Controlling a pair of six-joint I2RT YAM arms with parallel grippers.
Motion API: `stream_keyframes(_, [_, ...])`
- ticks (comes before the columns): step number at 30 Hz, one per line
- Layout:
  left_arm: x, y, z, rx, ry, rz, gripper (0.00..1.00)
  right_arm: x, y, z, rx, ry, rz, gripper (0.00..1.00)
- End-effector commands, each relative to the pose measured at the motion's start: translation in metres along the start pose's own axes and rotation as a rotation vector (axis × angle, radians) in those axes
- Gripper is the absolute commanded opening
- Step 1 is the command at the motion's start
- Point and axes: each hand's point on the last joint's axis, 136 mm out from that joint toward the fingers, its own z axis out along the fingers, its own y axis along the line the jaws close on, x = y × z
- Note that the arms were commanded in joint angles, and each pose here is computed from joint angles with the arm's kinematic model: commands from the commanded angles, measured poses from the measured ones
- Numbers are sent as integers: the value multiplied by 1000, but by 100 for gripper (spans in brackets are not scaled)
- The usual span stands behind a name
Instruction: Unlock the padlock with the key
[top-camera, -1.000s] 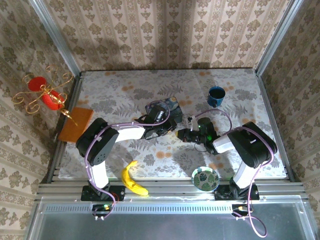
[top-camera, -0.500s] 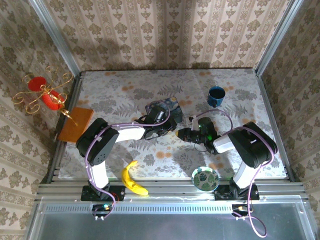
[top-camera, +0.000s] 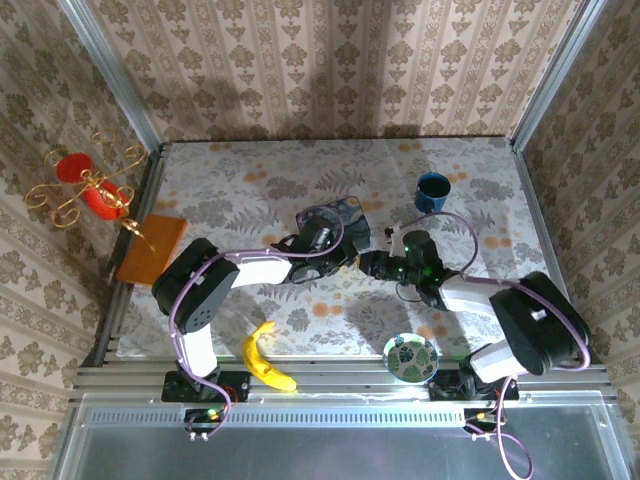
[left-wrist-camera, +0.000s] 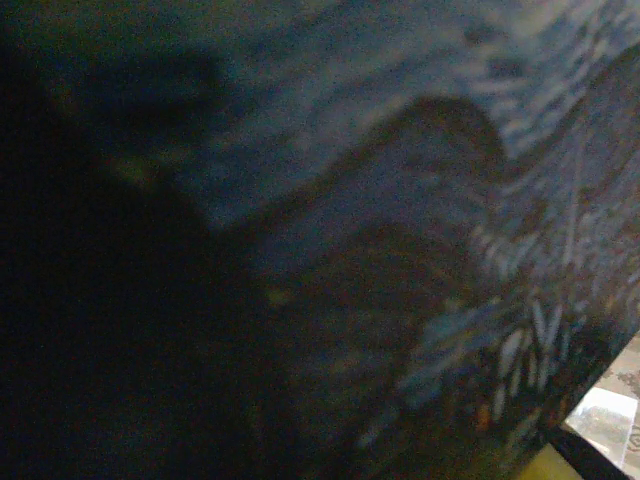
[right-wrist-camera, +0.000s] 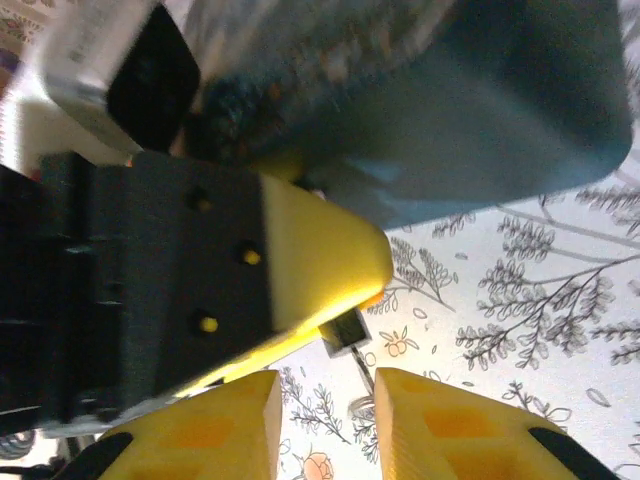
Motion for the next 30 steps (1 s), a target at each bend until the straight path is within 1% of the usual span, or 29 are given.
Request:
stream_keyframes(1, [8,-8,-7,32,38,-41,0,10,-18,-16,129,13,-80,33])
stream_keyframes(6, [7,-7,-8,31,37,-43,0,12,-18,-32,232,-13,-209,33])
stream_keyframes(8, [7,-7,-8,32,37,-45,0,10,-16,-36,246,-27,-230,33])
stream_keyframes(13, [6,-10,-10,39,36,-42,0,11,-8,-33,200,-19,-229,29])
stream_keyframes(19, [6,-10,-10,40,37,-36,0,22,5,-10,91,61,-186,27])
stream_keyframes(22, [6,-11,-10,45,39,-37,0,22,10,0,45,60,-148,26])
stream_keyframes(25, [7,-11,-11,48,40,-33,0,24,5,11,37,71,-114,26])
stream_keyframes(30, [6,-12,-13,51,39,-32,0,23,4,17,11,66,-78,26])
